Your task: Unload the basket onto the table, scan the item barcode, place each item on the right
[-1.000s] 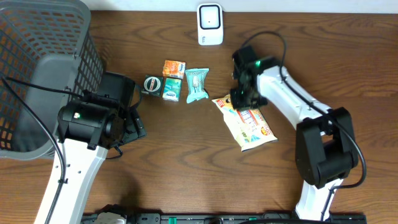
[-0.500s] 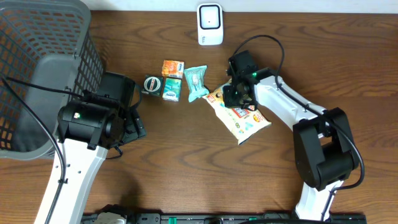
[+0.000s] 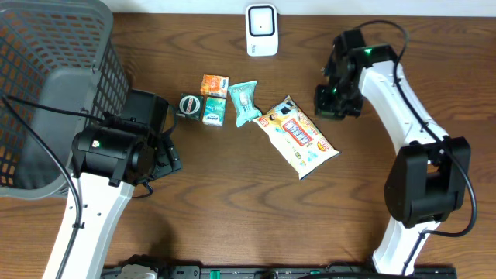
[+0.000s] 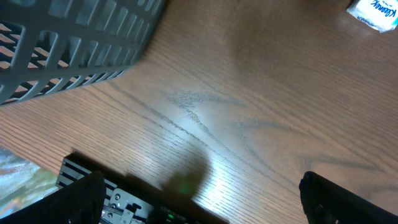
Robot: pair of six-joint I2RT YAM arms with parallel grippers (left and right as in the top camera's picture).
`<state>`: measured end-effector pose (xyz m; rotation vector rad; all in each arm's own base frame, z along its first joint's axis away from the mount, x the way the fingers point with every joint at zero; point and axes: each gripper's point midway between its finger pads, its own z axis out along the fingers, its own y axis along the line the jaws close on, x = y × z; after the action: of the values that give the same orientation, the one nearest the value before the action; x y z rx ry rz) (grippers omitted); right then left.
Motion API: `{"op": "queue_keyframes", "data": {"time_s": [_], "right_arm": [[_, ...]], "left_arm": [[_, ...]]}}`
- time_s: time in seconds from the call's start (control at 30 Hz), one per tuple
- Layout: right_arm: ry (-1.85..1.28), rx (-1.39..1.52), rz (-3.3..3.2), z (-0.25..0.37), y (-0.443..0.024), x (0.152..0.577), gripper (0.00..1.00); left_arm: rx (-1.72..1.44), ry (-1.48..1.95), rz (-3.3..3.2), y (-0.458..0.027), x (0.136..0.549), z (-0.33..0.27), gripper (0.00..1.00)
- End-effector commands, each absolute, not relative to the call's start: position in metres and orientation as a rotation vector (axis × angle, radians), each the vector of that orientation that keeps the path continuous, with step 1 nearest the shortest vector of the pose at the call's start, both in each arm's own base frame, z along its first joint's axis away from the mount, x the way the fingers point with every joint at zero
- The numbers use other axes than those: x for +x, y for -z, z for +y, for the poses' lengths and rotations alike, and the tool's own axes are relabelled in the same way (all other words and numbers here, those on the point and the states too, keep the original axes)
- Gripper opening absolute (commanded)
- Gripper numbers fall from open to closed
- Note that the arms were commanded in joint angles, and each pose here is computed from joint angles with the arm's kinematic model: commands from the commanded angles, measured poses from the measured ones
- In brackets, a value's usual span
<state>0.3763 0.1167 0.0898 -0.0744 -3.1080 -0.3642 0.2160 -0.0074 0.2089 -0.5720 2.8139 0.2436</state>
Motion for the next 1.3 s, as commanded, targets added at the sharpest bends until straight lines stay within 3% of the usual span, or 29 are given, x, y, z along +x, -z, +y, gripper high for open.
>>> {"op": "queue_keyframes", "data": {"time_s": [0.0, 0.37, 0.47, 0.83, 1.07, 1.27], "right_arm": [[0.438, 0.117, -3.032, 0.144, -0.085, 0.354, 0.01], [0.278, 0.389, -2.933, 0.188, -0.035, 0.294, 0.01], [0.079, 0.308, -2.953, 0.174, -0.018, 0.284, 0.01], [-0.574, 0.027, -3.090, 0.079, -0.038, 0.332, 0.02], [-0.303, -0.193, -3.199, 0.068, -0.092, 0.382, 0.07], [0.304, 0.035, -3.129, 0.122, -0.112, 0.377, 0.03]], "left_arm": [[-0.597, -0.237, 2.812, -0.209, 0.215, -0.007, 0.98], [-0.597, -0.237, 2.812, -0.209, 0.215, -0.007, 0.98], [-0.597, -0.237, 2.812, -0.209, 0.215, -0.007, 0.98], [-0.597, -0.237, 2.812, -0.209, 0.215, -0.007, 0.98], [-0.597, -0.237, 2.812, -0.209, 0.215, -0.007, 0.98], [-0.597, -0.237, 2.812, -0.209, 0.215, -0.007, 0.98]]}}
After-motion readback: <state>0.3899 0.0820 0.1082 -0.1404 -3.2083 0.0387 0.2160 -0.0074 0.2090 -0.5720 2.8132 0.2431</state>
